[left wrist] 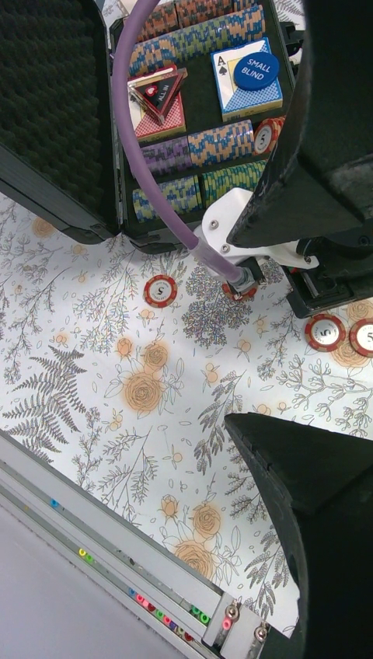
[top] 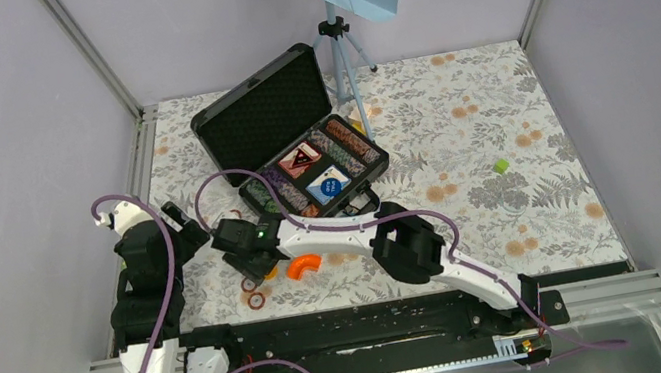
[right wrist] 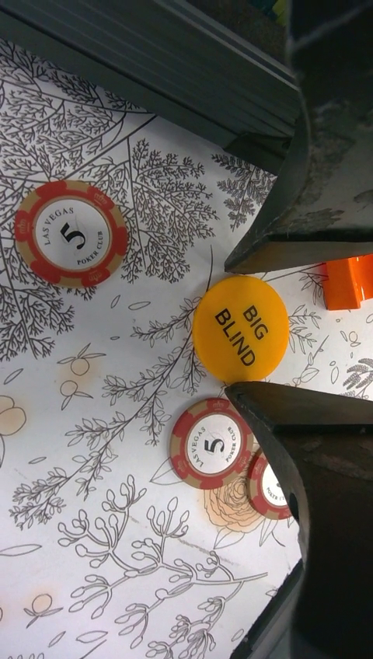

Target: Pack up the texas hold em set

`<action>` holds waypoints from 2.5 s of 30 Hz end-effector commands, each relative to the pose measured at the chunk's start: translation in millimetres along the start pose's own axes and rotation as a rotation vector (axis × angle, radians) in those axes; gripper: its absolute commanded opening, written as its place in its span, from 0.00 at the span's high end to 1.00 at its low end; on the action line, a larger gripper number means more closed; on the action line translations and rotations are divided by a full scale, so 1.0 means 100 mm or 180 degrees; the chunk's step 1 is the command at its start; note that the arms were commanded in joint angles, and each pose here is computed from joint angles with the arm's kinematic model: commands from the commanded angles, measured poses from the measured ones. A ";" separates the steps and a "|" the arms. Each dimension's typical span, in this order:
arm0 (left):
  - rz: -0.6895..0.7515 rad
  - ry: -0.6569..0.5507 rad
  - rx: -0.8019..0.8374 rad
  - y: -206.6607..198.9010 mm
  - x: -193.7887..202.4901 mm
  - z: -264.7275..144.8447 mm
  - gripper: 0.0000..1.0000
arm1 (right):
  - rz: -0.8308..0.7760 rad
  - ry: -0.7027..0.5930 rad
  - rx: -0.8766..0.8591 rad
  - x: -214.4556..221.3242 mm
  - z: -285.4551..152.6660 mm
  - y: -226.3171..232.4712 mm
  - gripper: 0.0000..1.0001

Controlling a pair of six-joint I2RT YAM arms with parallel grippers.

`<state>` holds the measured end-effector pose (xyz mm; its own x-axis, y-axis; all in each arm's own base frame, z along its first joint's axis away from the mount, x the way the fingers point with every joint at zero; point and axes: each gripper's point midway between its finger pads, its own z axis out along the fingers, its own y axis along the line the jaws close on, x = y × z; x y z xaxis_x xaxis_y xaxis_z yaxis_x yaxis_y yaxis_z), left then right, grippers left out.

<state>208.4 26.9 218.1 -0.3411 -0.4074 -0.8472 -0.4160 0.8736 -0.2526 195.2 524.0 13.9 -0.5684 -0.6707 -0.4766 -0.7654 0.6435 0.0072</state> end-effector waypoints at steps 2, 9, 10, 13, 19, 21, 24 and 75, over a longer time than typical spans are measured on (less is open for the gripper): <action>0.0006 -0.0127 -0.0019 0.01 -0.08 0.01 0.23 | -0.0085 0.0279 0.0258 0.30 0.07 -0.21 0.40; 0.0008 -0.0122 -0.0022 0.01 -0.08 0.01 0.23 | -0.0108 0.0313 0.0343 0.37 0.07 -0.27 0.44; 0.0006 -0.0125 -0.0018 0.01 -0.08 0.01 0.23 | -0.0102 0.0318 0.0347 0.38 0.07 -0.28 0.44; 0.0007 -0.0123 -0.0021 0.01 -0.08 0.01 0.23 | -0.0074 0.0285 0.0350 0.37 0.07 -0.28 0.46; 0.0001 -0.0148 -0.0039 0.03 -0.10 0.00 0.23 | 0.0031 0.0064 0.0177 0.26 -0.07 -0.20 0.47; 0.0002 -0.0149 -0.0048 0.03 -0.09 0.00 0.23 | 0.0064 -0.0047 0.0145 0.20 -0.15 -0.20 0.47; 0.0004 -0.0146 -0.0048 0.03 -0.09 0.00 0.23 | 0.0090 -0.0180 0.0124 0.10 -0.26 -0.20 0.47; -0.0006 -0.0165 -0.0053 0.04 -0.10 -0.01 0.22 | 0.0833 -0.0582 0.0790 -0.34 -0.99 -2.03 0.47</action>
<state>207.0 29.9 219.8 -0.3298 -0.4027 -0.8538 -0.4250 0.8709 -0.2466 325.0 389.2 104.9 -0.6749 -0.3961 -0.6226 -0.5046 0.8633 -0.0022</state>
